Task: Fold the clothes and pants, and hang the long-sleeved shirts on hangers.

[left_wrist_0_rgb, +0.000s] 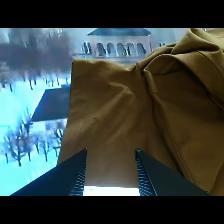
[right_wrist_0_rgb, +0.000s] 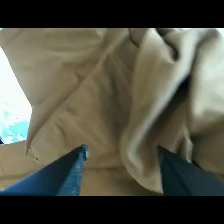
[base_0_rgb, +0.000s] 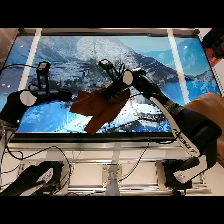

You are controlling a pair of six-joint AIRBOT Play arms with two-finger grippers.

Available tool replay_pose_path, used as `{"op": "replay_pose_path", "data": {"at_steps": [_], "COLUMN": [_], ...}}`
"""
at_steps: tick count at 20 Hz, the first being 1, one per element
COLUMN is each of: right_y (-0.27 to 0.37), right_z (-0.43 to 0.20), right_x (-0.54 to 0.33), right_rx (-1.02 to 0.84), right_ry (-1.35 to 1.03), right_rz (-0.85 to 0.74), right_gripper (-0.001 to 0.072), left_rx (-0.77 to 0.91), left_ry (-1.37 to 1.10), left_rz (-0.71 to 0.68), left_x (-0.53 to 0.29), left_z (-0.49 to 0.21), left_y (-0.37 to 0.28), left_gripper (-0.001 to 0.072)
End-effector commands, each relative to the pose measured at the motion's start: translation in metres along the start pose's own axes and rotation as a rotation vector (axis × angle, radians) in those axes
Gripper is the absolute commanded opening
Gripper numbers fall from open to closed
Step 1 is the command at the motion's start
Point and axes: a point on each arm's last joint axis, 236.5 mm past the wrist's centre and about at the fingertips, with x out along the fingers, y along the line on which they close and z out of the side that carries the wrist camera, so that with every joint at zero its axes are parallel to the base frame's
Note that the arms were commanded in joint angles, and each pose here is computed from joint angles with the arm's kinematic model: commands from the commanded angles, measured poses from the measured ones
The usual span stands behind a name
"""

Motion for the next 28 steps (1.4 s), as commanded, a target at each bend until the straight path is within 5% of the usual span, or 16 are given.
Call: {"op": "replay_pose_path", "data": {"at_steps": [1,8,10,13,22,28], "right_y": [0.009,-0.032,-0.033,-0.032,-0.049,-0.121], "right_z": [-0.003,-0.016,-0.015,-0.009,0.074,0.101], "right_x": [0.018,0.042,0.042,0.041,-0.071,-0.192], "right_rx": [-0.061,0.021,0.017,0.019,0.001,0.095], "right_ry": [0.015,0.051,0.047,0.027,-0.163,-0.367], "right_rz": [-0.018,-0.178,-0.183,-0.179,-0.255,-0.395], "right_gripper": [0.0528,0.0505,0.0380,0.0033,0.0017,0.0017], "left_rx": [-0.002,-0.001,-0.002,-0.004,-0.140,-0.201], "left_ry": [0.007,0.002,0.000,0.010,0.057,0.144], "left_rz": [0.000,0.002,0.002,0.003,0.046,0.015], "left_x": [0.002,0.002,0.002,0.005,0.020,0.032], "left_z": [-0.002,0.000,0.000,-0.002,-0.015,-0.056], "left_y": [0.001,0.001,0.001,0.002,0.032,0.026], "left_gripper": [0.0319,0.0320,0.0349,0.0380,0.0374,0.0374]}}
